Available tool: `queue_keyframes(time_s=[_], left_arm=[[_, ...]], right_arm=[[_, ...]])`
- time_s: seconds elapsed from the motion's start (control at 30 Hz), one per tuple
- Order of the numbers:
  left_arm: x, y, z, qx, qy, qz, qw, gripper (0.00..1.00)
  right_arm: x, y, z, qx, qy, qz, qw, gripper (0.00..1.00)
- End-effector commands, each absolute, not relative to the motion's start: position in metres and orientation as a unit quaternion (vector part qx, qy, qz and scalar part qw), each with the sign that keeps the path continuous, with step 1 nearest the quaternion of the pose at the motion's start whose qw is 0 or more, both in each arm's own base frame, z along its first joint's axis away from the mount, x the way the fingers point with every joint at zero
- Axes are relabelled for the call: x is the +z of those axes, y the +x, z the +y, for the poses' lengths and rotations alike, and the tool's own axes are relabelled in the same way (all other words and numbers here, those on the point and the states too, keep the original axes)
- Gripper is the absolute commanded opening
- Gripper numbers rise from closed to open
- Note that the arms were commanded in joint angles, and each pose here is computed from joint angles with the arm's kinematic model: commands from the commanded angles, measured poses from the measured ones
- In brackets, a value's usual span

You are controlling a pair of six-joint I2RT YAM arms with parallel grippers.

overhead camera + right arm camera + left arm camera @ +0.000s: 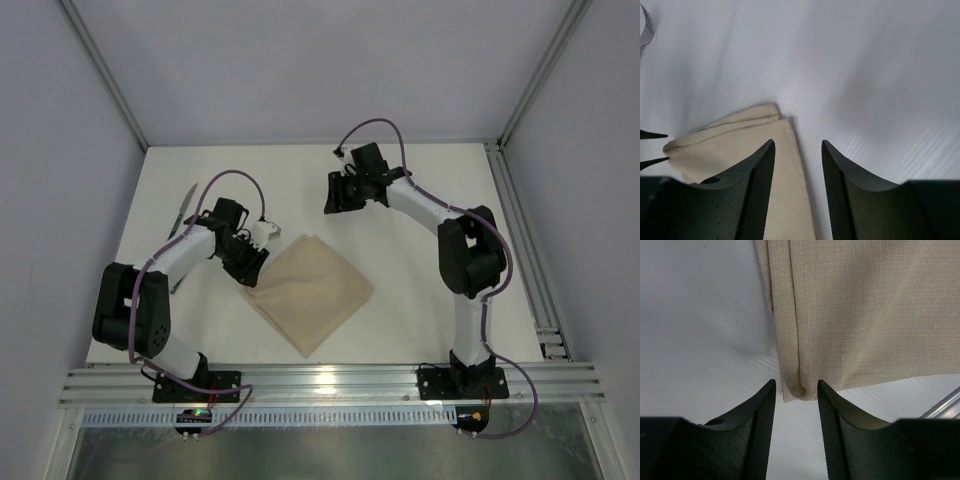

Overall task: Fold the napkin into a case and place the utensils inside
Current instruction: Rotate the square-folded napkin at the center of the board, then smooth out the square-folded napkin at the center of the board.

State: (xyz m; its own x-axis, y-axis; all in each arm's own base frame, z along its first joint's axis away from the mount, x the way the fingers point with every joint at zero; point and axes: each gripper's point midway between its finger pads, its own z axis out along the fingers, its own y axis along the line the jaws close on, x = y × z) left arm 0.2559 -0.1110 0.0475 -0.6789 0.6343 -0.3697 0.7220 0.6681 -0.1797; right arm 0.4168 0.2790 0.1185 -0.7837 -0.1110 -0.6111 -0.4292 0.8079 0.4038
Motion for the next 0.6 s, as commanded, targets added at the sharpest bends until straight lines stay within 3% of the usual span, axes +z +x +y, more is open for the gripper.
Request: queue_keyframes(time_s=[0.0, 0.2, 0.4, 0.57], left_arm=[[0.045, 0.262, -0.114, -0.158, 0.372, 0.903, 0.148, 0.39], [0.038, 0.256, -0.112, -0.16, 0.378, 0.903, 0.131, 0.3], [0.039, 0.251, -0.108, -0.153, 0.383, 0.902, 0.127, 0.07], [0.041, 0.252, -0.106, -0.145, 0.383, 0.903, 0.132, 0.0]], right_arm=[[0.105, 0.419, 0.314, 0.288, -0.219, 0.896, 0.257, 0.46], [0.072, 0.425, 0.353, 0.282, -0.268, 0.889, 0.241, 0.47], [0.051, 0.422, 0.361, 0.282, -0.279, 0.888, 0.232, 0.45], [0.033, 0.413, 0.365, 0.273, -0.293, 0.891, 0.213, 0.41]])
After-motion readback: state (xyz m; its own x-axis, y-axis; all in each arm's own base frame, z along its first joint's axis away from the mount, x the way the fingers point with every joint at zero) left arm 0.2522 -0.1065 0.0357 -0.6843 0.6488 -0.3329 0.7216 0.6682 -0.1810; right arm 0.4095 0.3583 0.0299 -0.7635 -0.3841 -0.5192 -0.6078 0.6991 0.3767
